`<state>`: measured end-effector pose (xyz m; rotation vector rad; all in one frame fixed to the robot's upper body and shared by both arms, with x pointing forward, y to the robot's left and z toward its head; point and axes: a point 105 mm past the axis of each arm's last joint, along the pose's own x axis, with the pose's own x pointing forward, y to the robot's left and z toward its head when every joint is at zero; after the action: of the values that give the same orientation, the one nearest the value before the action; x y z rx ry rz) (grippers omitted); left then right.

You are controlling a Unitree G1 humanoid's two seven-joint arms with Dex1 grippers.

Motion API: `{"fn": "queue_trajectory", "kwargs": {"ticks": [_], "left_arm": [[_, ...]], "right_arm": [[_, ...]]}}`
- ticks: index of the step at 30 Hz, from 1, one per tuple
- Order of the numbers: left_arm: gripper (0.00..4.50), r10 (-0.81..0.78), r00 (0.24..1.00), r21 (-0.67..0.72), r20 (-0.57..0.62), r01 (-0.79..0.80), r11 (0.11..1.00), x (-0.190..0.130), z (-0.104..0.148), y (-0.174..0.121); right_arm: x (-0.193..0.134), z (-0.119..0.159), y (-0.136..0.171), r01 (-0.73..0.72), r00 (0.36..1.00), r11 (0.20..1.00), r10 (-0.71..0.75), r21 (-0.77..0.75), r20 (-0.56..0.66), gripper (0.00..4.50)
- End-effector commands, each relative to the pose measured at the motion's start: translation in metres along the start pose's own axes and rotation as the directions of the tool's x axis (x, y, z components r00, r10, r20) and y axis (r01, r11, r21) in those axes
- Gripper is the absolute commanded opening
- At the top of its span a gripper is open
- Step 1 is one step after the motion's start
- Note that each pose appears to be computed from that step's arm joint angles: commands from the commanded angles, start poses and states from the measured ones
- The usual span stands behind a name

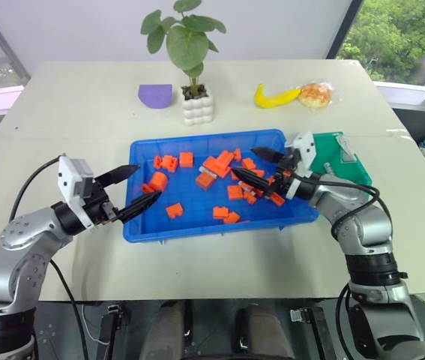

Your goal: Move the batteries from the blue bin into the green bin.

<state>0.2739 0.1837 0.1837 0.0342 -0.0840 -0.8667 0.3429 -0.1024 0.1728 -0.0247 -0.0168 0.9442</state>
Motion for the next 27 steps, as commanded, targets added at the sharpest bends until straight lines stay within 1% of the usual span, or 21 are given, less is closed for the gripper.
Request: {"fn": "queue_trajectory", "kwargs": {"ticks": [1, 10, 19, 27], "left_arm": [[4.50, 0.000, 0.999, 0.044, 0.040, -0.001, 0.999, 0.002, 0.011, 0.001], [4.50, -0.004, 0.999, 0.057, 0.043, 0.001, 0.998, 0.004, 0.012, -0.001], [4.50, 0.001, 0.999, 0.059, 0.045, -0.004, 0.998, 0.004, 0.013, -0.002], [4.50, 0.002, 0.999, 0.064, 0.051, -0.005, 0.998, 0.004, 0.014, -0.004]], "right_arm": [[0.014, 0.017, 0.009, -0.060, 0.997, 0.996, 0.063, -0.069, 0.038, 4.49], [0.037, 0.006, 0.019, -0.154, 0.988, 0.982, 0.150, -0.111, -0.036, 4.49], [0.057, -0.005, 0.036, -0.254, 0.966, 0.962, 0.246, -0.105, -0.082, 4.49], [0.071, -0.018, 0.034, -0.258, 0.957, 0.955, 0.231, -0.150, -0.174, 4.49]]}}
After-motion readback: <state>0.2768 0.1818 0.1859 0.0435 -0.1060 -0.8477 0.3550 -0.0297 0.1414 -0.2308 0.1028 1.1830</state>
